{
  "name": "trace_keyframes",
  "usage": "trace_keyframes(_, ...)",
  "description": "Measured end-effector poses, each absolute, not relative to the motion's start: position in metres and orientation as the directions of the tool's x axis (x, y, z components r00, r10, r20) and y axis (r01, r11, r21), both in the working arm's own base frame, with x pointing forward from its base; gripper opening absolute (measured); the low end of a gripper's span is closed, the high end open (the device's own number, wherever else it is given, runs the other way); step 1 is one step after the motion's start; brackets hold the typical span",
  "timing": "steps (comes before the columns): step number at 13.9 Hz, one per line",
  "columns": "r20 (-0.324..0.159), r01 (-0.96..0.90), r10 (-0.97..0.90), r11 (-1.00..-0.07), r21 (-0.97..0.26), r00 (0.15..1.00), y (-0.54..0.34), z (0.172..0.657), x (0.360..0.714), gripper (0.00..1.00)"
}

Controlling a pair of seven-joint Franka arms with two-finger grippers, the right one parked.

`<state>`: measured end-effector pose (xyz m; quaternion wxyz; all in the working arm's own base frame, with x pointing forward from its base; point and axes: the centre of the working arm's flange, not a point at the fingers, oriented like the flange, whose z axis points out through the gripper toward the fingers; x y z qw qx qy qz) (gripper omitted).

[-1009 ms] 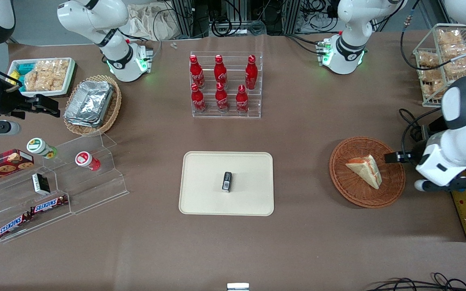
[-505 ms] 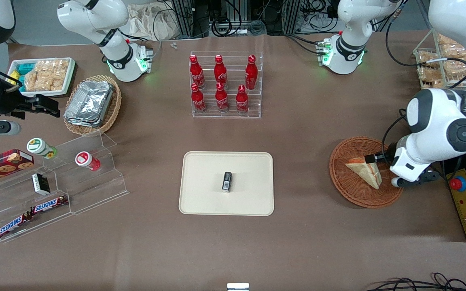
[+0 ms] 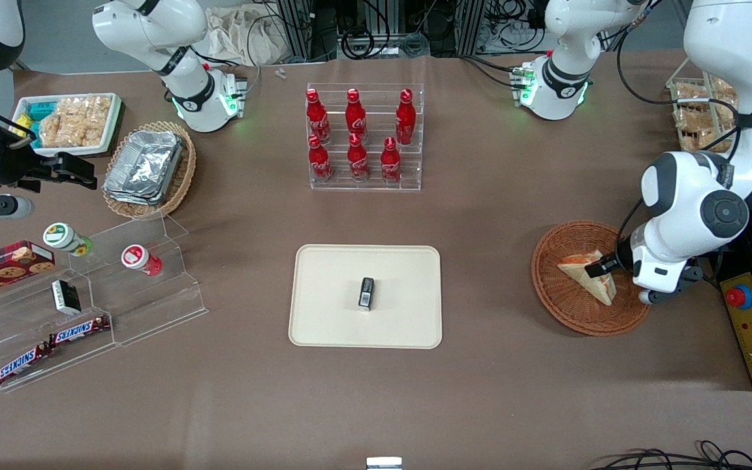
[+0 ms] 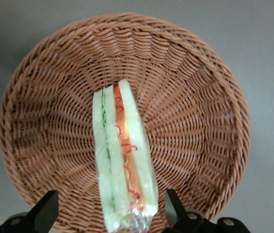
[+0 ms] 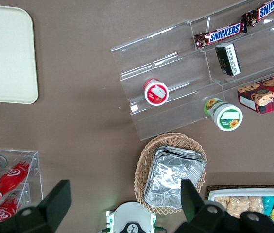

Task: Place sandwich from basket to tray
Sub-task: 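Lower the left gripper and close it on the sandwich's wrapped edge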

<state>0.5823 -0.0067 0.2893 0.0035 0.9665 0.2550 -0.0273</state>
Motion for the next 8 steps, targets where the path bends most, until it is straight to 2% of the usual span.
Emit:
trace_keyframes(5,-0.044,0.535,0.534,-0.845,0.008,0.844,0.002,0.262,0.577,0.98)
trace_keyframes(8,-0.046,0.54,0.539,-0.842,0.01,0.841,0.002,0.25,0.571,0.93)
